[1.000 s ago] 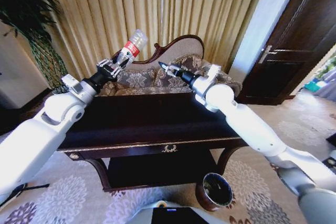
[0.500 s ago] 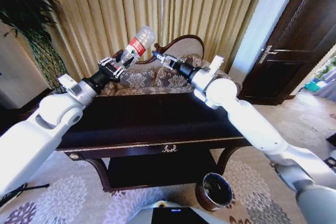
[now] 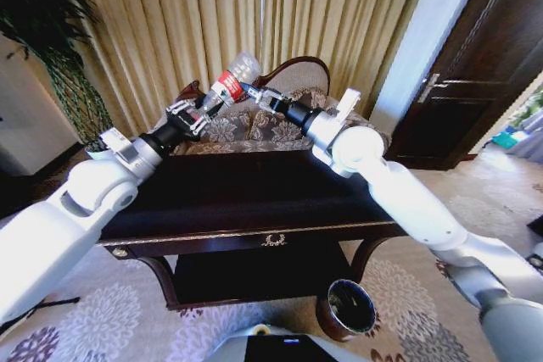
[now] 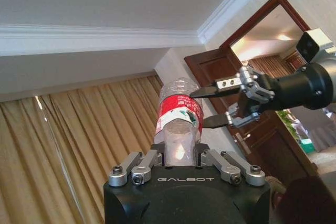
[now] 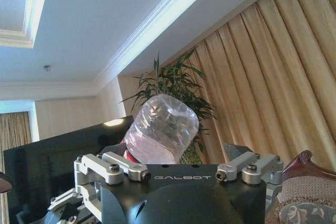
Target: Move to the front of the table and place the trash on the table into the trash bin.
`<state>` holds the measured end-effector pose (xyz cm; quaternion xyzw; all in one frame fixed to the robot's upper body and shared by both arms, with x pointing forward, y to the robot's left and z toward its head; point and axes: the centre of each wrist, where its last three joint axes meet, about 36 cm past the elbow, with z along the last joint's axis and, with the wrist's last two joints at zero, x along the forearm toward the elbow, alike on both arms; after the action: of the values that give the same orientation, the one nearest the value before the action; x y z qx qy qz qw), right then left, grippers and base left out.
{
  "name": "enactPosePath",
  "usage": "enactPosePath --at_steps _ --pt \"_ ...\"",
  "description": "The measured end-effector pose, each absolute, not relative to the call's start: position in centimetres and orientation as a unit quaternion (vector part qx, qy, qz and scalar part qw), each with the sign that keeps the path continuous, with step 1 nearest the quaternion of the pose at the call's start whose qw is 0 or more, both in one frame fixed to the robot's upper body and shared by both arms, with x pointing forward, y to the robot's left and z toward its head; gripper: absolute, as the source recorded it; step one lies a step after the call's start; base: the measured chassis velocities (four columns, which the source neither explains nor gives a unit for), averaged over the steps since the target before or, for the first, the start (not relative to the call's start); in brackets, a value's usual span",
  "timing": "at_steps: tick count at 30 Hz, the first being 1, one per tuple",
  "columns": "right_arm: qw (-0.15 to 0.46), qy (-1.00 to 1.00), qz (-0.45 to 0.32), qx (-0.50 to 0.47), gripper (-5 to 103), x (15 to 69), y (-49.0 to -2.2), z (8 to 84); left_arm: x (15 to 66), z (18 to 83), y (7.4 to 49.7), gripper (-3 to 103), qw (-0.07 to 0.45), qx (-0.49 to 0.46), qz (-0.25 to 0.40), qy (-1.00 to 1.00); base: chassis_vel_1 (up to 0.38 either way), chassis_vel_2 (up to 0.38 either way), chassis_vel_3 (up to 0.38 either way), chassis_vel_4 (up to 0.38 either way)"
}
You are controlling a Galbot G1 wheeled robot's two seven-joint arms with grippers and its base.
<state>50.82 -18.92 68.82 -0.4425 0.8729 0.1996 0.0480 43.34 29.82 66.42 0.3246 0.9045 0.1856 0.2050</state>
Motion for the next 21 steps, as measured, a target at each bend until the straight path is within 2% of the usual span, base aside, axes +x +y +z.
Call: enactPosePath --at_steps 21 --pt "0.032 0.87 0.194 -0.453 100 50.1 -18.4 67.8 42.9 65.5 29.1 27 0.194 0.343 0.186 0.9 0.0 0.0 0.0 0.0"
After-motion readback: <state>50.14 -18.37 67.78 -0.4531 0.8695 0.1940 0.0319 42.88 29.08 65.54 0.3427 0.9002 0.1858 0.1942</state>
